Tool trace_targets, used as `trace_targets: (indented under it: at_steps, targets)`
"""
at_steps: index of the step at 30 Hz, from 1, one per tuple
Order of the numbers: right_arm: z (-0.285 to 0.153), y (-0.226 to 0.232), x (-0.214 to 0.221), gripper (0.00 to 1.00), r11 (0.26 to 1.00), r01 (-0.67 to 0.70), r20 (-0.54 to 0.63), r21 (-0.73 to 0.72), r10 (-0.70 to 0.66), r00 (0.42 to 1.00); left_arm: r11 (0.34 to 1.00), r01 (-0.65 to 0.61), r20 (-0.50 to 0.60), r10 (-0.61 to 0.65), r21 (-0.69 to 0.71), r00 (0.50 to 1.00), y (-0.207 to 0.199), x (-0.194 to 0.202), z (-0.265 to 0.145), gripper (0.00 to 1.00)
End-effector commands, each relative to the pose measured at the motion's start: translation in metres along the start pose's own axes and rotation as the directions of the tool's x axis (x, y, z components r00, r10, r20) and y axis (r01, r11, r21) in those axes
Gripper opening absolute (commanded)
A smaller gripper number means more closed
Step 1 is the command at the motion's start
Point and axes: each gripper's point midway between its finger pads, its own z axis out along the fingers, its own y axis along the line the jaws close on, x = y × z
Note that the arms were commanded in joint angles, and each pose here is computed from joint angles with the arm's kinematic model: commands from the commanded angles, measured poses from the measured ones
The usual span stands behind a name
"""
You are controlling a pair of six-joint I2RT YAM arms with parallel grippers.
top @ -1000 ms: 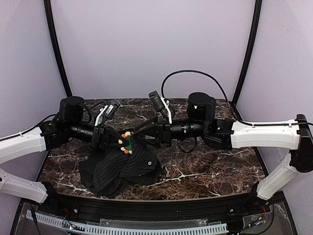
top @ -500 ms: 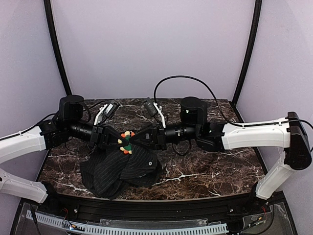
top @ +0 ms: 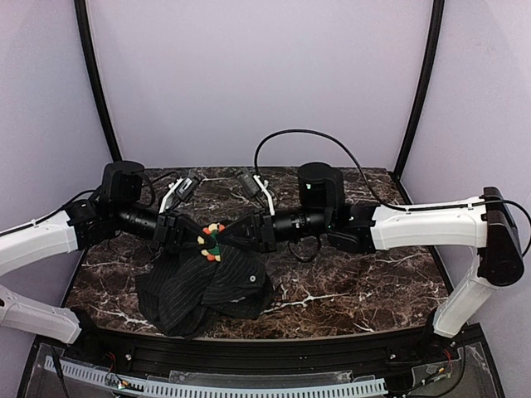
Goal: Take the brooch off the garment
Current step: Pass from the left arm to the right, then pass from the right arm to the left
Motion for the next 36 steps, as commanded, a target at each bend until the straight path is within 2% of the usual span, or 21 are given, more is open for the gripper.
trace_targets:
  at_steps: [1, 5, 7, 15, 22, 24, 27, 29, 36]
  targets:
    - [0.007, -0.024, -0.010, 0.00, 0.985, 0.007, 0.031, 0.171, -0.012, 0.999, 0.996, -0.050, 0.037, 0.053, -0.077, 0.998, 0.005, -0.018, 0.001, 0.30]
    - [0.006, -0.035, -0.003, 0.00, 0.969, 0.017, 0.001, 0.247, -0.018, 1.000, 0.991, -0.071, 0.066, 0.079, -0.117, 0.995, 0.005, -0.025, -0.004, 0.53]
    - [0.007, -0.038, 0.000, 0.00, 0.962, 0.027, -0.014, 0.271, -0.024, 1.000, 0.989, -0.077, 0.079, 0.088, -0.128, 0.993, 0.004, -0.029, -0.006, 0.58]
    - [0.007, -0.039, 0.002, 0.00, 0.954, 0.042, -0.024, 0.298, -0.037, 0.999, 0.986, -0.070, 0.084, 0.084, -0.153, 0.993, 0.009, -0.030, -0.006, 0.53]
    - [0.004, -0.031, 0.002, 0.00, 0.958, 0.065, -0.025, 0.279, -0.060, 0.998, 0.976, -0.083, 0.098, 0.104, -0.200, 0.990, 0.012, -0.033, -0.011, 0.68]
    - [0.003, -0.029, 0.001, 0.00, 0.959, 0.071, -0.023, 0.276, -0.067, 0.997, 0.976, -0.077, 0.101, 0.099, -0.204, 0.990, 0.013, -0.033, -0.012, 0.64]
    - [0.002, -0.026, 0.000, 0.00, 0.960, 0.079, -0.021, 0.268, -0.077, 0.997, 0.975, -0.065, 0.109, 0.090, -0.214, 0.990, 0.016, -0.034, -0.012, 0.48]
    - [0.001, -0.024, -0.001, 0.00, 0.961, 0.081, -0.018, 0.266, -0.079, 0.997, 0.976, -0.058, 0.111, 0.083, -0.209, 0.990, 0.017, -0.034, -0.011, 0.41]
    - [0.000, -0.021, -0.002, 0.00, 0.960, 0.086, -0.010, 0.266, -0.087, 0.996, 0.981, -0.044, 0.105, 0.065, -0.191, 0.992, 0.018, -0.032, -0.008, 0.22]
